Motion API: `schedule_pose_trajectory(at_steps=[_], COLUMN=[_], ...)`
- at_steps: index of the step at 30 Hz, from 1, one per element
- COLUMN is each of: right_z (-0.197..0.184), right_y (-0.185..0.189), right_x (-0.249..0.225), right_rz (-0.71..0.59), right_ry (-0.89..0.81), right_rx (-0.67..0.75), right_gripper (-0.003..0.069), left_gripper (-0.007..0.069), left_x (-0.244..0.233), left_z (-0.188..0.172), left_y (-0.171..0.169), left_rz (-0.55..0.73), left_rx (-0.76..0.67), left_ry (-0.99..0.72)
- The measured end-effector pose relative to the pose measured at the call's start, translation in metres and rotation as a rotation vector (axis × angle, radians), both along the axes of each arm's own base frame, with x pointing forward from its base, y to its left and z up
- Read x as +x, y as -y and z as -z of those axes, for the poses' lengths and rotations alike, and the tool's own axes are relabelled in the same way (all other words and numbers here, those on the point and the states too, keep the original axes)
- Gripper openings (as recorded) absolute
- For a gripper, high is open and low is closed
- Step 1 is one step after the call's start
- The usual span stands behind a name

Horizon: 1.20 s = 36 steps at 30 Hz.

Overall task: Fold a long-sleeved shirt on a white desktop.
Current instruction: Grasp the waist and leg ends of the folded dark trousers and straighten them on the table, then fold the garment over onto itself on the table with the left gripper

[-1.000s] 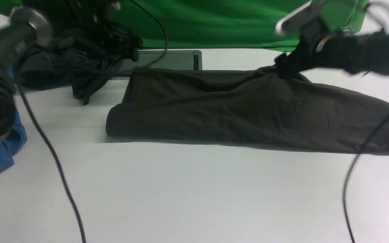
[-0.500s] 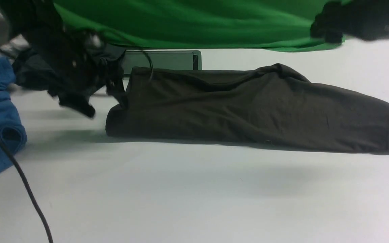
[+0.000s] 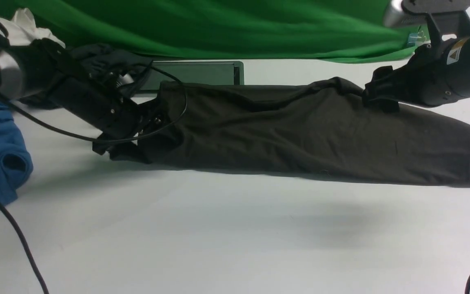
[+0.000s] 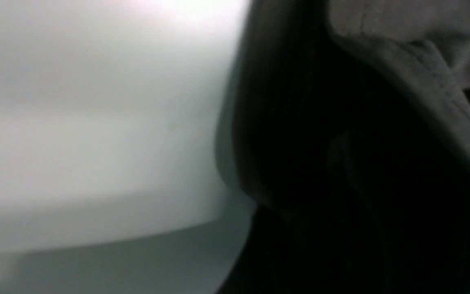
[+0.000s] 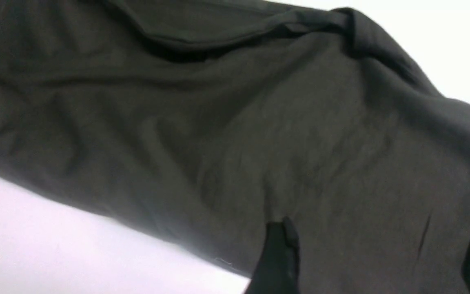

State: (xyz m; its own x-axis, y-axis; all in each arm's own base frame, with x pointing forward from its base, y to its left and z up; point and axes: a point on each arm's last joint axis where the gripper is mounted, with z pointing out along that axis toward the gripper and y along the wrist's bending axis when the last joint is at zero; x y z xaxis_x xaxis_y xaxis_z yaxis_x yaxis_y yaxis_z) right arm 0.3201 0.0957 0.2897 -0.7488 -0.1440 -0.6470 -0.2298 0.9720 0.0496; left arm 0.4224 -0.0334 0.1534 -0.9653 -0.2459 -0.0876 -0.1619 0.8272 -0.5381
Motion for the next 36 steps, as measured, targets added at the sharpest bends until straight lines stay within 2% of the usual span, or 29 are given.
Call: schedule_pose_trajectory(at_steps=[1,2,5,6,9,11,13,14,15,16,17,20,26,30,32,34,36], right_z=[0.0,0.0,0.0,-0.001,-0.007,-0.021,-0.031,-0.034,-0.038,-0.04,-0.048,-0.06,-0.083,-0.09,-0.092,-0.092,-0.093], right_y=[0.0,0.0,0.0,0.0,0.002,0.004,0.005,0.005,0.005,0.005,0.003,0.001,0.002,0.004,0.005,0.005,0.005], right_x=[0.0,0.0,-0.001,-0.002,-0.006,-0.015,-0.022,-0.025,-0.03,-0.032,-0.039,-0.05,-0.07,-0.076,-0.077,-0.077,-0.076], right_rz=[0.0,-0.001,0.0,0.0,-0.002,-0.014,-0.037,-0.048,-0.062,-0.067,-0.085,-0.123,-0.159,-0.161,-0.161,-0.161,-0.159], right_ry=[0.0,-0.001,-0.011,-0.01,-0.003,0.036,0.052,0.055,0.056,0.056,0.06,0.082,0.162,0.194,0.203,0.203,0.21], right_rx=[0.0,-0.001,0.001,0.001,0.001,0.005,0.009,0.011,0.022,0.028,0.063,0.117,0.172,0.177,0.18,0.18,0.181], right_gripper=[0.0542,0.0542,0.0542,0.0542,0.0542,0.0493,0.04,0.0333,0.0233,0.0213,0.0095,0.0034,0.0018,0.0018,0.0018,0.0018,0.002], left_gripper=[0.0554,0.0449,0.0197,0.0156,0.0159,0.0159,0.0159,0.0159,0.0159,0.0159,0.0159,0.0159,0.0159,0.0159,0.0159,0.0159,0.0159], left_x=[0.0,0.0,-0.002,-0.003,-0.007,-0.02,-0.031,-0.036,-0.044,-0.046,-0.059,-0.083,-0.105,-0.1,-0.086,-0.075,-0.061], left_z=[0.001,0.004,0.008,0.009,0.009,0.004,0.0,-0.003,-0.006,-0.009,-0.014,-0.02,-0.067,-0.105,-0.136,-0.151,-0.167], left_y=[0.0,-0.002,-0.01,-0.013,-0.022,-0.04,-0.051,-0.056,-0.063,-0.064,-0.072,-0.084,-0.102,-0.098,-0.078,-0.056,-0.017], left_rz=[0.006,0.018,0.031,0.038,0.054,0.062,0.057,0.047,0.029,0.025,-0.013,-0.065,-0.149,-0.158,-0.111,-0.055,0.04], left_rx=[0.001,0.009,0.021,0.017,0.014,0.039,0.061,0.071,0.084,0.091,0.111,0.133,0.168,0.188,0.174,0.159,0.12], left_ry=[0.001,0.003,-0.01,-0.019,-0.034,-0.037,-0.029,-0.023,-0.014,-0.001,0.018,0.051,0.228,0.363,0.473,0.531,0.595])
